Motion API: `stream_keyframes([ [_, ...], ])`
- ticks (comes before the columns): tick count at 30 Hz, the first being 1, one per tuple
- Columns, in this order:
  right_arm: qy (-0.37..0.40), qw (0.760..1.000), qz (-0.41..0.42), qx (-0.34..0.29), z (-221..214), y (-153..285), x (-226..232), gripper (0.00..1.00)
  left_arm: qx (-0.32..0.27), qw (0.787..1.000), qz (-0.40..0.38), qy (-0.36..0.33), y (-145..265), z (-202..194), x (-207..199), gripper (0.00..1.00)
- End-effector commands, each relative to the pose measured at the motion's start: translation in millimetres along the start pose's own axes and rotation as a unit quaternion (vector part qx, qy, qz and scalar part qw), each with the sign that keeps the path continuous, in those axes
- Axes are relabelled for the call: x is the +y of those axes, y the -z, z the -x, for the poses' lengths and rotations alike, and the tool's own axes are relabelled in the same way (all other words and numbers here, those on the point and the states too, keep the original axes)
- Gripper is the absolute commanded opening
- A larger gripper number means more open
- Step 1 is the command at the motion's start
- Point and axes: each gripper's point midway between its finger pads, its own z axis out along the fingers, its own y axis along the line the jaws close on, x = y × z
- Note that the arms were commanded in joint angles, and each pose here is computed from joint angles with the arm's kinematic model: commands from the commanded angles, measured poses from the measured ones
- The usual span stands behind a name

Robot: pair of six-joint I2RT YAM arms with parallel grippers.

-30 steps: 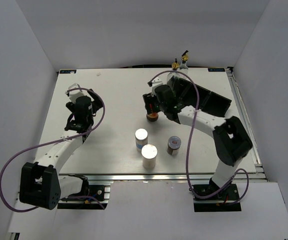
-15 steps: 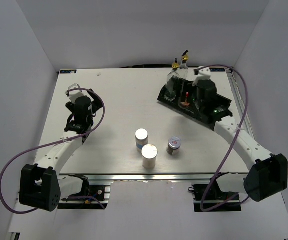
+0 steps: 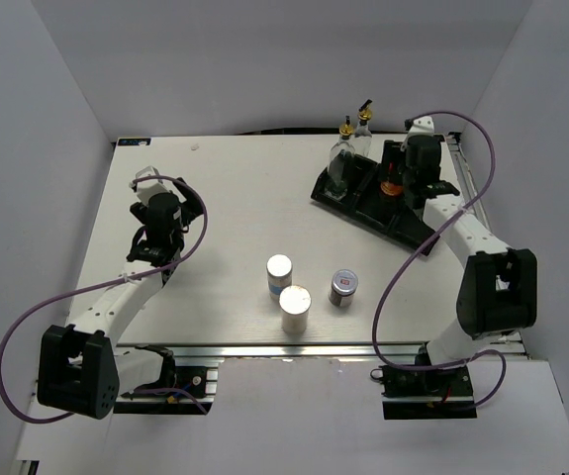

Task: Organize the condiment bottles

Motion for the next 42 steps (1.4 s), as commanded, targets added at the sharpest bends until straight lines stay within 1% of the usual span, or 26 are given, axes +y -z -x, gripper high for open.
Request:
stream_keyframes([
  [1,0.0,0.993,0.009,-0.122,86,-2,3,0.09,-0.016,1.0,-0.014,0.005,5,12,-4,0.98],
  [5,0.006,0.994,-0.004,-0.106,73,-23,-1,0.1,-0.016,1.0,-0.014,0.005,4,11,-4,0.98],
  [9,0.008,0.994,-0.032,-0.109,67,-39,-12,0.12,-0.016,1.0,-0.014,0.003,4,11,-4,0.98],
  [11,0.009,0.994,-0.027,-0.103,57,-52,-12,0.13,-0.015,1.0,-0.014,0.004,4,11,-4,0.98],
  [13,0.011,0.993,-0.017,-0.112,56,-63,-13,0.13,-0.016,1.0,-0.015,0.003,4,11,-4,0.98],
  [16,0.023,0.995,-0.005,-0.1,47,-84,-14,0.23,-0.015,1.0,-0.014,0.002,4,11,-4,0.98],
  [19,0.008,0.996,0.017,-0.093,37,-92,-9,0.48,-0.017,1.0,-0.017,0.002,4,12,-5,0.98],
  [20,0.004,0.995,0.017,-0.095,37,-91,-10,0.63,-0.017,1.0,-0.017,0.002,4,11,-4,0.98],
  [21,-0.006,0.996,0.012,-0.09,29,-90,-11,0.67,-0.017,1.0,-0.017,0.001,5,12,-4,0.98],
  [22,-0.011,0.995,0.012,-0.095,31,-87,-11,0.7,-0.018,1.0,-0.017,0.001,5,12,-4,0.98],
  [23,-0.014,0.995,0.012,-0.099,34,-82,-12,0.8,-0.017,1.0,-0.019,0.001,5,12,-5,0.98],
  [25,-0.018,0.995,0.006,-0.094,29,-76,-14,0.88,-0.017,1.0,-0.019,0.001,4,12,-5,0.98],
  [26,-0.02,0.995,0.004,-0.101,36,-68,-16,0.89,-0.016,1.0,-0.021,0.001,5,12,-6,0.98],
  [31,-0.021,0.995,-0.022,-0.098,47,-43,-27,0.89,-0.013,1.0,-0.025,0.0,5,11,-8,0.98],
  [34,-0.024,0.995,-0.036,-0.091,57,-20,-33,0.89,-0.012,1.0,-0.025,0.0,5,10,-8,0.98],
  [35,-0.033,0.994,-0.033,-0.098,67,-4,-33,0.89,-0.012,1.0,-0.026,0.001,5,10,-8,0.98],
  [36,-0.032,0.997,-0.016,-0.072,57,5,-27,0.89,-0.011,1.0,-0.026,0.001,6,10,-8,0.98],
  [37,-0.036,0.998,-0.002,-0.06,52,14,-23,0.89,-0.01,1.0,-0.027,0.0,6,10,-8,0.98],
  [38,-0.042,0.997,0.018,-0.058,53,33,-13,0.89,-0.009,1.0,-0.027,0.0,6,10,-8,0.98],
  [39,-0.038,0.999,0.024,-0.012,30,45,-6,0.9,-0.008,1.0,-0.028,-0.001,6,9,-9,0.98],
  [40,-0.032,0.999,0.027,-0.008,29,63,0,0.89,-0.006,1.0,-0.03,-0.001,6,8,-9,0.98],
  [41,-0.005,0.999,0.048,0.02,7,75,25,0.89,-0.005,0.999,-0.032,0.0,5,8,-10,0.98],
  [42,0.01,0.999,0.031,0.03,-3,85,28,0.9,-0.002,0.999,-0.037,0.0,5,6,-11,0.98],
])
